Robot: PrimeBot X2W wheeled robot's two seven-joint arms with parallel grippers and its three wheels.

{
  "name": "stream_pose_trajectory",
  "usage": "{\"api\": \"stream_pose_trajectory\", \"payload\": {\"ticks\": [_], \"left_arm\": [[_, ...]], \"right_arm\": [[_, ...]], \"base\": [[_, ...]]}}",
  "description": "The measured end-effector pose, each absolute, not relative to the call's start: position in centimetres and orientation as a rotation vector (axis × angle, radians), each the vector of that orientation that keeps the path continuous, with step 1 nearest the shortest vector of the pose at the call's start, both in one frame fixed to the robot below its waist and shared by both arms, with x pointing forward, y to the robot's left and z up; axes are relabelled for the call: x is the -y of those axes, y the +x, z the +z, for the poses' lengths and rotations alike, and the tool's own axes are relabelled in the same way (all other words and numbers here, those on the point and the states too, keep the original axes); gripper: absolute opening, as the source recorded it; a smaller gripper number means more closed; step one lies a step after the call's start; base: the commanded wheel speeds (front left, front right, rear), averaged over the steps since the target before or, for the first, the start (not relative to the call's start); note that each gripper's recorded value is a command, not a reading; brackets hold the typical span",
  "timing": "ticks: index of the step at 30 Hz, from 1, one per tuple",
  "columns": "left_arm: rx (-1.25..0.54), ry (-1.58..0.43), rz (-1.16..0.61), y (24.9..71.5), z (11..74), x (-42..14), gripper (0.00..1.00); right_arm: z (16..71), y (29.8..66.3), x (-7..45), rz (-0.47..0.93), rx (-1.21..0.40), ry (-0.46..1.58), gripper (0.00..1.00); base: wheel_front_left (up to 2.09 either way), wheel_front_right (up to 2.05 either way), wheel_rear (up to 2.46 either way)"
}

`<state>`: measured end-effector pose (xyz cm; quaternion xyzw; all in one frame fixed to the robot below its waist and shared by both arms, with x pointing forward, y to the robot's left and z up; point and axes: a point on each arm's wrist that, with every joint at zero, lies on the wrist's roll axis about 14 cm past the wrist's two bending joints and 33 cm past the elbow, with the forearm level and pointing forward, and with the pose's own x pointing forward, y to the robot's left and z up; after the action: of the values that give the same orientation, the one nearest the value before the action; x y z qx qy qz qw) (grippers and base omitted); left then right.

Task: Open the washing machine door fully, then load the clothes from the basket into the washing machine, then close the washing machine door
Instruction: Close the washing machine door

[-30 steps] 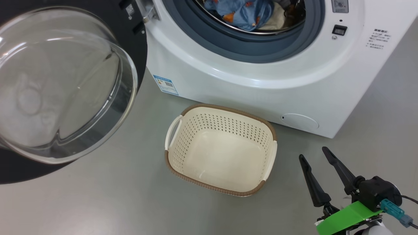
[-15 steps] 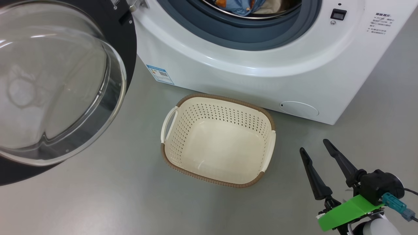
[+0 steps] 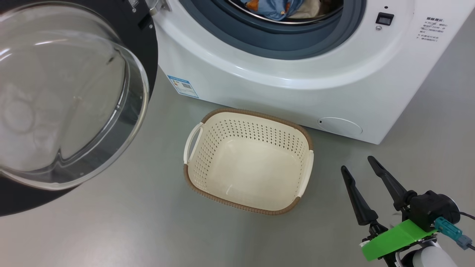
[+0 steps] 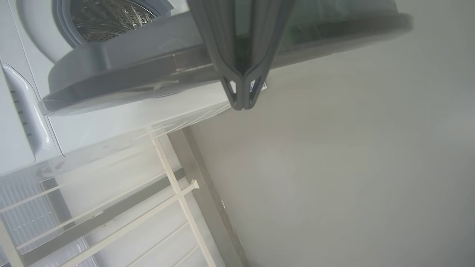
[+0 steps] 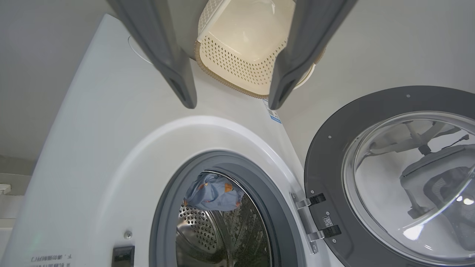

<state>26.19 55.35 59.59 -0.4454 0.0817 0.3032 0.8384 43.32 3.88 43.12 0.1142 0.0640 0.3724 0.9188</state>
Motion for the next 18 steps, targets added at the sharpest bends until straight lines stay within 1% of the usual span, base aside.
{"api": "stream_pose_trajectory", "payload": {"ticks": [6, 18], "left_arm": [[-0.221, -0.978, 0.574, 25.9, 59.6, -54.2, 0.0], [-0.331, -0.964, 0.414, 25.3, 59.7, -50.8, 0.0]], "right_arm": [[43.8, 43.3, -3.9, 0.767, -0.115, 0.226, 1.0], [45.8, 43.0, -4.4, 0.771, -0.072, 0.228, 1.0]], "base": [[0.0, 0.0, 0.0], [0.0, 0.0, 0.0]]}}
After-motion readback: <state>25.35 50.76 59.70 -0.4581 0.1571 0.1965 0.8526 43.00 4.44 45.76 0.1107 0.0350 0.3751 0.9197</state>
